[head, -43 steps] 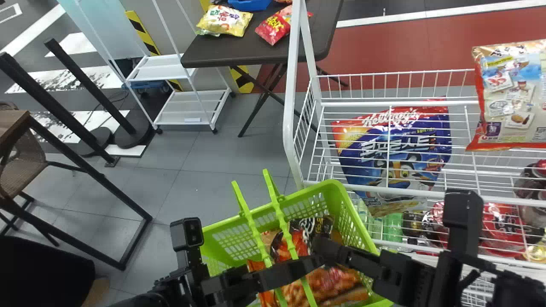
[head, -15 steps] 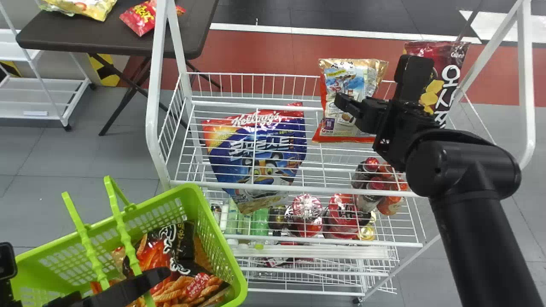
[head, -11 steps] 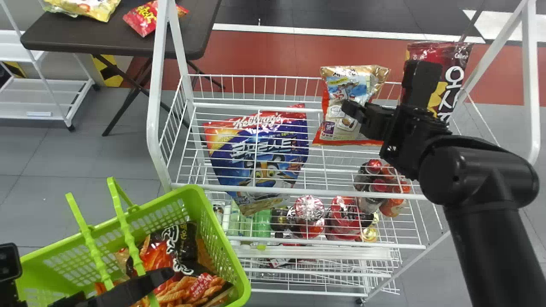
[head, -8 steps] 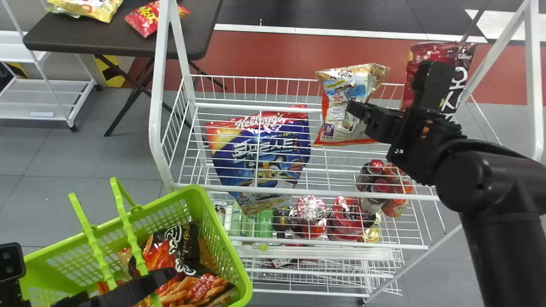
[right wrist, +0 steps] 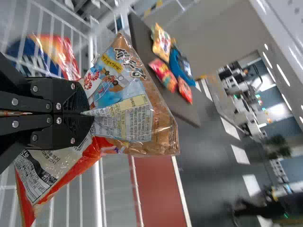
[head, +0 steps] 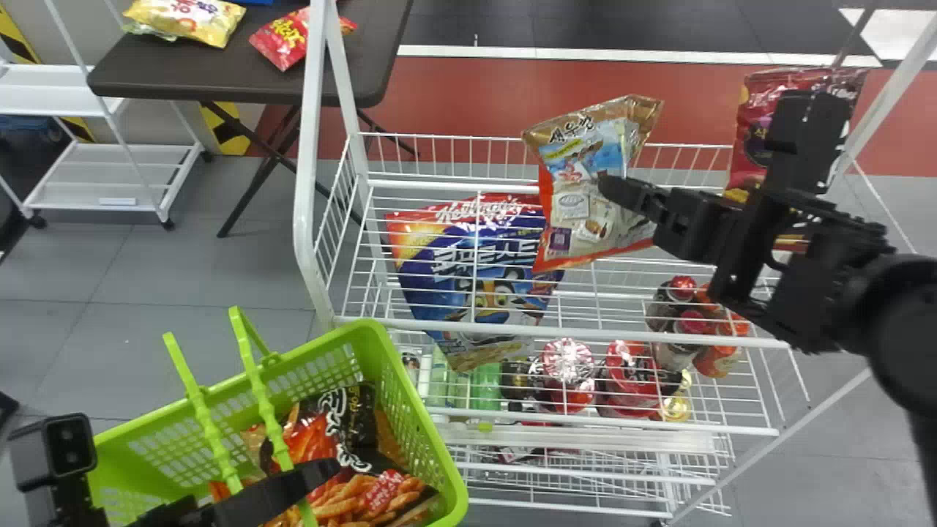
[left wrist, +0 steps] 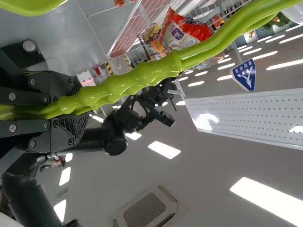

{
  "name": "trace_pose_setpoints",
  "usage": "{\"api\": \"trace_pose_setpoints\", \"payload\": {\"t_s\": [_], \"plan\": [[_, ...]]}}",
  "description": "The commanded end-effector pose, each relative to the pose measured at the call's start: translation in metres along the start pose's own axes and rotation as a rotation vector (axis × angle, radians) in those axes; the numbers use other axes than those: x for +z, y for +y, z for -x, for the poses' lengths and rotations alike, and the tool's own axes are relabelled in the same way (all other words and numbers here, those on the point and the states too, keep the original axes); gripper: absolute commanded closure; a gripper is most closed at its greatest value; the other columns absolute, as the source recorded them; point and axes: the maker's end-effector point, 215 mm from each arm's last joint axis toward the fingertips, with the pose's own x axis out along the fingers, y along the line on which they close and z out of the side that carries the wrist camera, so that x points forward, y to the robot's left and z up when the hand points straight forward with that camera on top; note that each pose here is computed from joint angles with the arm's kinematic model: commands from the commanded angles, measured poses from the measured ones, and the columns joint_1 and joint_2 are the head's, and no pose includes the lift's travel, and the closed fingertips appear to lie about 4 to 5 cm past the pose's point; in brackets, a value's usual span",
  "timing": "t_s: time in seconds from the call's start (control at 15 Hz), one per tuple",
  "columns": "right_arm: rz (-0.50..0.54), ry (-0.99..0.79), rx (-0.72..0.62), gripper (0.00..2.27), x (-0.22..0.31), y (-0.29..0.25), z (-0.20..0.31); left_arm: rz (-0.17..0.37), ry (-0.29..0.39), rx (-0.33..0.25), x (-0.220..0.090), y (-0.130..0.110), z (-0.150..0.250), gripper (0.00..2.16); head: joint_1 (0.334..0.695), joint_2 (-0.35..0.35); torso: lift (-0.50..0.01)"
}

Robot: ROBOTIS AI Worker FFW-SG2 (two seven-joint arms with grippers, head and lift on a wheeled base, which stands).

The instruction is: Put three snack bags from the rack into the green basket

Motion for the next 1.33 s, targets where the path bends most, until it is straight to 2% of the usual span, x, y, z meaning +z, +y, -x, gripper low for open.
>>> {"api": "trace_pose_setpoints", "payload": {"t_s": [0.0,0.33,0.73,0.93,1.13,1.27], "plan": [[-0.068,0.092,0.122,2.25,-0.039,0.041,0.017,0.001,-0.002,-0.004,0.000,0.000,-0.001,2.15,0.695,0.070,0.000],[-0.169,0.230,0.296,2.25,-0.101,0.112,0.026,0.004,0.007,-0.016,-0.001,0.002,-0.010,2.15,0.695,0.184,0.000],[-0.278,0.277,0.393,2.25,-0.148,0.177,0.013,0.004,0.002,-0.026,0.000,0.000,-0.012,2.15,0.695,0.341,0.000],[-0.318,0.287,0.410,2.25,-0.164,0.198,0.012,0.006,0.003,-0.020,0.000,0.001,-0.013,2.15,0.695,0.350,0.000],[-0.340,0.307,0.372,2.25,-0.185,0.201,0.008,0.012,0.003,-0.018,-0.002,0.003,-0.016,2.15,0.695,0.350,0.000],[-0.395,0.322,0.367,2.25,-0.198,0.205,0.009,0.009,-0.001,-0.020,0.000,0.002,-0.015,2.15,0.695,0.350,0.000]]}}
